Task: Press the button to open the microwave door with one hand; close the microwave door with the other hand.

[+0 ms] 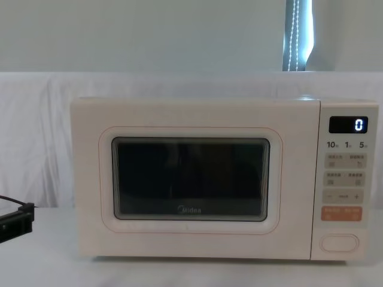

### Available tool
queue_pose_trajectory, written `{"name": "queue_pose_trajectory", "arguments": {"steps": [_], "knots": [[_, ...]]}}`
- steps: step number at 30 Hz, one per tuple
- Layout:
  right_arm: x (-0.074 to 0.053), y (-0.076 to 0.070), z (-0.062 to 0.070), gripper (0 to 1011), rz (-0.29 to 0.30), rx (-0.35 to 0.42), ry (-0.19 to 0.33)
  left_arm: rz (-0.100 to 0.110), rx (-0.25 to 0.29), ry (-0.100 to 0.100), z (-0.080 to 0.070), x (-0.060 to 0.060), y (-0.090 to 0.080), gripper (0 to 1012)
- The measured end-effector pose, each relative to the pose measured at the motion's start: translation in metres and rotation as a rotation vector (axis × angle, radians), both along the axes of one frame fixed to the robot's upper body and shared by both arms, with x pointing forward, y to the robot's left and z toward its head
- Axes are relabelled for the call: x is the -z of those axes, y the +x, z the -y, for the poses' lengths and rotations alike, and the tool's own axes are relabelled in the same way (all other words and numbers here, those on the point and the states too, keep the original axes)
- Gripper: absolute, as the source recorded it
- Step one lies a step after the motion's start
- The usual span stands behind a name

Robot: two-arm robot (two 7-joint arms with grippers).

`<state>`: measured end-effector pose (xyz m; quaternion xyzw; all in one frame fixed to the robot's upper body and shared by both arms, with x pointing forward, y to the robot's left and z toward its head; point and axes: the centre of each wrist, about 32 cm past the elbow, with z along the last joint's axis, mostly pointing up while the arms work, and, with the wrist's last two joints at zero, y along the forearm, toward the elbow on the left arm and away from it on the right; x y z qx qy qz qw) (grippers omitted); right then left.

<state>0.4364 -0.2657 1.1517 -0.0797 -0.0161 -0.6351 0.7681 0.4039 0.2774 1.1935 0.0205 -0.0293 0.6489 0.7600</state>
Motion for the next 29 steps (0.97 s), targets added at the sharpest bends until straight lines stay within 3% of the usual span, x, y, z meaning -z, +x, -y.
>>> {"name": "queue_pose_trajectory", "arguments": {"steps": [29], "knots": [[0.0000, 0.0000, 0.0000, 1002, 0.000, 0.000, 0.000, 0.000, 0.001, 0.000, 0.0001, -0.0003, 0.0003, 1001]]}}
